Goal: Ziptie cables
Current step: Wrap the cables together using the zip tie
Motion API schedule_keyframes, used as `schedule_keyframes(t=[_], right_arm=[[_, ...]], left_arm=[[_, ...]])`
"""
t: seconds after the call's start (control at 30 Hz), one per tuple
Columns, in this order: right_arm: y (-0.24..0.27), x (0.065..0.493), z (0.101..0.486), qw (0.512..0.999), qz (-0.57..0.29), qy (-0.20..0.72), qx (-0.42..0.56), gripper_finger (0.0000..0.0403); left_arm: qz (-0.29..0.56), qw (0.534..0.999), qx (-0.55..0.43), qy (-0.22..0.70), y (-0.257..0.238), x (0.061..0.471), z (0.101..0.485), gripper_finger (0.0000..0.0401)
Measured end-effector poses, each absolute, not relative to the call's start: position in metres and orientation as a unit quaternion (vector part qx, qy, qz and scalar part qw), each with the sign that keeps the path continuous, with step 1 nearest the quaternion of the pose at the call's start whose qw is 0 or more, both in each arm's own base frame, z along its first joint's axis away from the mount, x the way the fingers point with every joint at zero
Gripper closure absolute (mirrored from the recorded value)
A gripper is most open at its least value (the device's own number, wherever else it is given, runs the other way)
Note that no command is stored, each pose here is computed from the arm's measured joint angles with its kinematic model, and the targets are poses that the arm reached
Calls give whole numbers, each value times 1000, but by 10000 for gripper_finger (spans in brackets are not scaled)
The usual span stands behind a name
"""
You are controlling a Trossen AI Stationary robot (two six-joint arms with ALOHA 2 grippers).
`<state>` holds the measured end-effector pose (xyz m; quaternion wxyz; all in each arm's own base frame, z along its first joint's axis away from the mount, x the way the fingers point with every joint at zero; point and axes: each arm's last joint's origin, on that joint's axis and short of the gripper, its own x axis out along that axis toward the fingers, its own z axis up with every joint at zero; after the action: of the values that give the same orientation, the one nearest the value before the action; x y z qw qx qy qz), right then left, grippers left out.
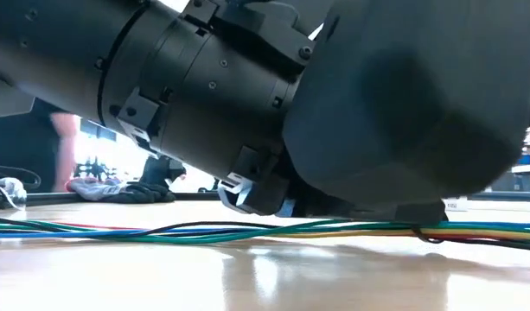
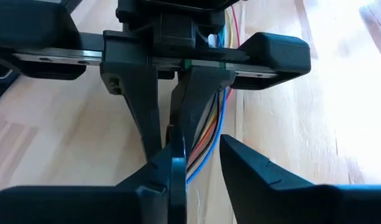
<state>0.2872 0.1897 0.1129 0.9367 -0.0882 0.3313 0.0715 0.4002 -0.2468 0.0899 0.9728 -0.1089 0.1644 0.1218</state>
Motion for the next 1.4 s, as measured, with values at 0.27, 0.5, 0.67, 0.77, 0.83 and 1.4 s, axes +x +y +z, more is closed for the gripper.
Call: schedule_keyframes(t=[0.27,0.5,0.67,0.77,0.83,1.4], right_arm=[[189,287,112,935,73,333,-92,352],[191,285,109,923,117,358,-83,359],[192,284,108,916,136,368,-79,313],[193,286,111,923,138,353,-72,290],[194,288,113,929,136,338,-66,281],[188,288,109,922,119,364,-61,354]], left_arm=[[122,973,-110,164,-247,400,90,395],[118,973,-110,165,-247,400,90,395],[124,973,-110,162,-246,401,90,395],[124,973,-110,162,-246,401,90,395],[124,973,-110,162,-246,401,90,395],[124,973,-110,162,-246,401,90,395]])
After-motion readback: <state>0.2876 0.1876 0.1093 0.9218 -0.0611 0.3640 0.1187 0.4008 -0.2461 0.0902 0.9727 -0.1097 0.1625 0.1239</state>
